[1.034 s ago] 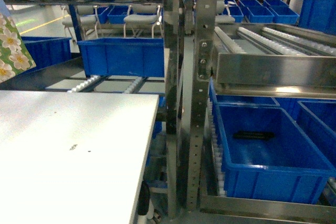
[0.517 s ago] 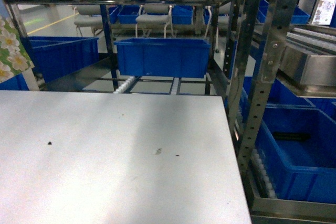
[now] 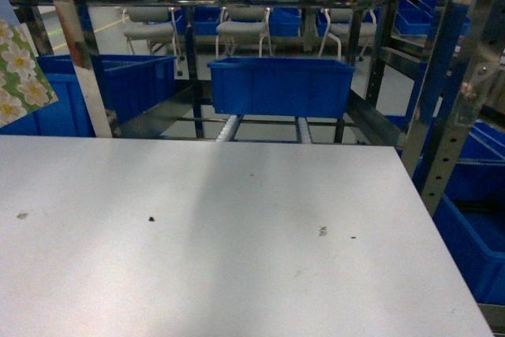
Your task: Move flower gift bag to table near conveyor
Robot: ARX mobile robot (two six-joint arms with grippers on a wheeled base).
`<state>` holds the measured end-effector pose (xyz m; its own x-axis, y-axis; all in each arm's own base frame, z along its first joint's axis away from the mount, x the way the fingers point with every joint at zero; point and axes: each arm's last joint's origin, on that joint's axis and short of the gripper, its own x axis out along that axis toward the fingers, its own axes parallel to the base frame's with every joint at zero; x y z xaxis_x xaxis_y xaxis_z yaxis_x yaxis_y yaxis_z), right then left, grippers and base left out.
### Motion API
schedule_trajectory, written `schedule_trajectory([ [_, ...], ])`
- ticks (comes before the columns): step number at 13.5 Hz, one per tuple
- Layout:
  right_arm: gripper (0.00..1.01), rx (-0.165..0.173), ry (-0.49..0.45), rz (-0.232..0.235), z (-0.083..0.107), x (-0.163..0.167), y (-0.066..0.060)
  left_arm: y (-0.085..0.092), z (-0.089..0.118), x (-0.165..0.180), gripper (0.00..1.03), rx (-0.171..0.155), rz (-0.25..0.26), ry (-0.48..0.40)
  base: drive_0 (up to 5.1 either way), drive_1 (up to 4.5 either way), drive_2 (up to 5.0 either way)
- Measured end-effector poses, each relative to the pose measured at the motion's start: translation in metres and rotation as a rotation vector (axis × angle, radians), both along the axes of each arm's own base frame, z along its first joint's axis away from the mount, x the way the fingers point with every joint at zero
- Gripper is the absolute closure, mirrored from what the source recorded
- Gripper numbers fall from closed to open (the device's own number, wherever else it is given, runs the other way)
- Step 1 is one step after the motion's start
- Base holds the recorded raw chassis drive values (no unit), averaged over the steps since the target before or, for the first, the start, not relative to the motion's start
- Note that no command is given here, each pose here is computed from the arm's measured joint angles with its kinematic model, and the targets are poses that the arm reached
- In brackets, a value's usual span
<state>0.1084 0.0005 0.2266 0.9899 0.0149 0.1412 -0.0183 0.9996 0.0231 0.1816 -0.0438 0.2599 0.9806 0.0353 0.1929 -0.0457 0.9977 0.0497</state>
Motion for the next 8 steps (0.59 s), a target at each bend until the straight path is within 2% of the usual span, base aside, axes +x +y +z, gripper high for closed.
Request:
schedule_trajectory([
  [8, 0.99, 0.0, 0.001, 0.0, -0.0002, 0.0, 0.0, 0.0, 0.0001, -0.0001, 1.01, 0.0, 0.0, 0.0, -5.1, 2.28, 2.3],
])
